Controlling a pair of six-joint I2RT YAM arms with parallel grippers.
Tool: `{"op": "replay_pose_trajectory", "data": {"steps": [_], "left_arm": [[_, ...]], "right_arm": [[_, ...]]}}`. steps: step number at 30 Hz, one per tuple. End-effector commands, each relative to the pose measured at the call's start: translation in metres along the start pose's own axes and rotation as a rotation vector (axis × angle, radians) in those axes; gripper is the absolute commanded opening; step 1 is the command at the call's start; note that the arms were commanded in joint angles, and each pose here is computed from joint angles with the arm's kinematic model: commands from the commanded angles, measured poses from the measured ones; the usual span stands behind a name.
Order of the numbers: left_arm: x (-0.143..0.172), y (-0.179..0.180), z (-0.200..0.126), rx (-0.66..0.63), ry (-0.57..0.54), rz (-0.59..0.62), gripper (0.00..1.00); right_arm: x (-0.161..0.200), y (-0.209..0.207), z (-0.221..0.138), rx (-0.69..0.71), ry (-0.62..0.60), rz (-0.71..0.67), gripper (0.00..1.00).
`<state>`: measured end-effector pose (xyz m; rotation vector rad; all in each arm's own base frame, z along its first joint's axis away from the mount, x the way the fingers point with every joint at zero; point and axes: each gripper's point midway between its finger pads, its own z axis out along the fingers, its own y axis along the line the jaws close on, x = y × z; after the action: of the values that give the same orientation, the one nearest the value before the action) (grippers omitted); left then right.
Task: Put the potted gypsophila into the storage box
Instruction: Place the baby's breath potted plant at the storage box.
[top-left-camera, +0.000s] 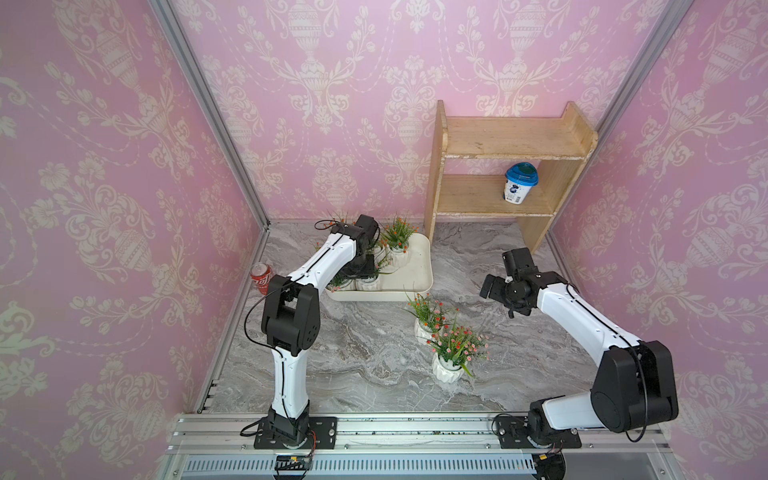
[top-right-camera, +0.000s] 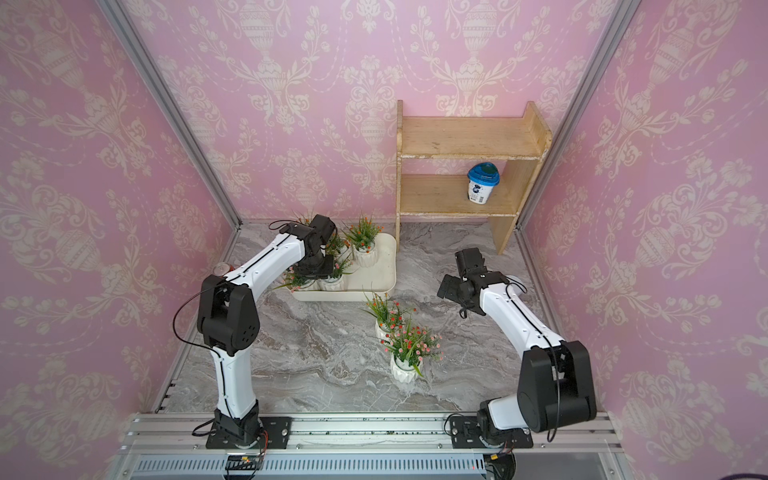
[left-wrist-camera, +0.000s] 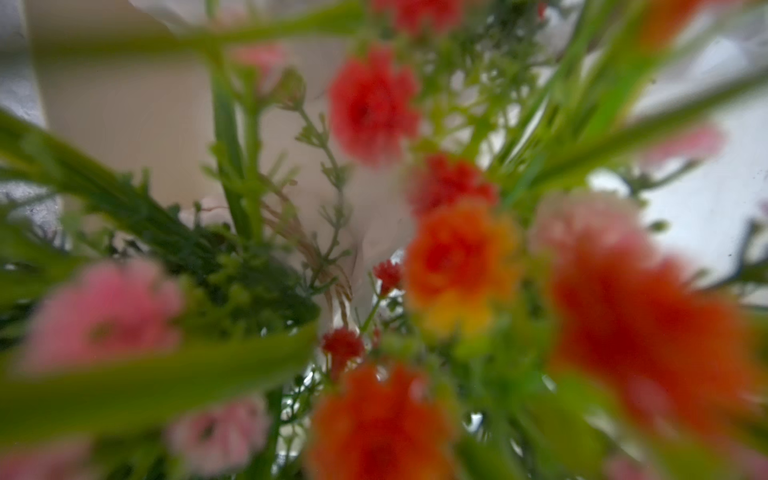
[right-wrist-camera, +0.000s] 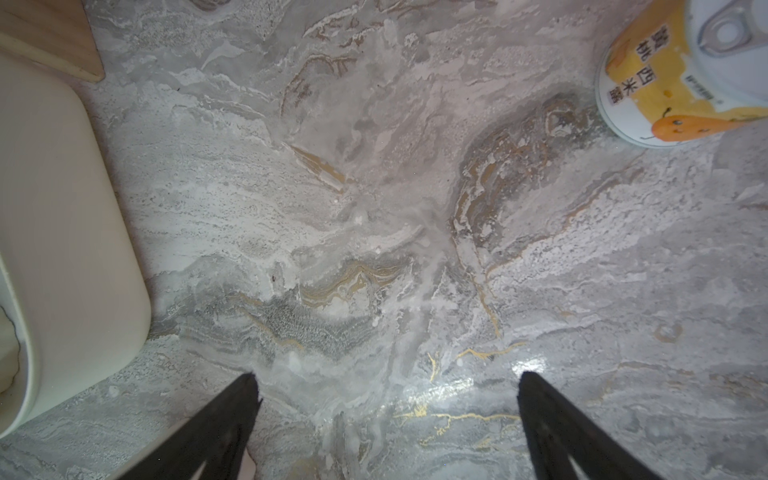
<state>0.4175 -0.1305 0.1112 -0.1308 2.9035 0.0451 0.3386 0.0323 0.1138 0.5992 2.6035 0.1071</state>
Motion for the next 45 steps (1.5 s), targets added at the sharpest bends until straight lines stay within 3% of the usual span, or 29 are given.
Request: {"op": "replay_pose_trajectory", "data": {"steps": [1,10,19,30,36,45], "left_arm": [[0.002,0.007,-0.005,-0.020,0.020,0.007,0.26],[-0.001,0.010,-0.031,-0.006,-0.026,-0.004,0.32],[-0.004,0.013,-0.081,0.051,-0.120,-0.037,0.49],[0.017,0.016,-0.152,0.198,-0.229,-0.087,0.99],[0.037,0.042,-0.175,0.220,-0.294,-0.159,0.99],[0.063,0.073,-0.155,0.244,-0.238,-0.253,0.99]], "right_arm": [[0.003,-0.004,-0.003,-0.006,-0.001,-0.007,0.99],[0.002,-0.002,-0.004,-0.014,-0.002,-0.003,1.00],[0.002,0.005,-0.003,-0.044,0.017,-0.006,1.00],[0.014,0.027,-0.004,-0.145,0.137,-0.098,0.98],[0.036,0.032,-0.002,-0.187,0.253,-0.148,0.96],[0.067,0.035,-0.007,-0.196,0.337,-0.218,0.93]]}}
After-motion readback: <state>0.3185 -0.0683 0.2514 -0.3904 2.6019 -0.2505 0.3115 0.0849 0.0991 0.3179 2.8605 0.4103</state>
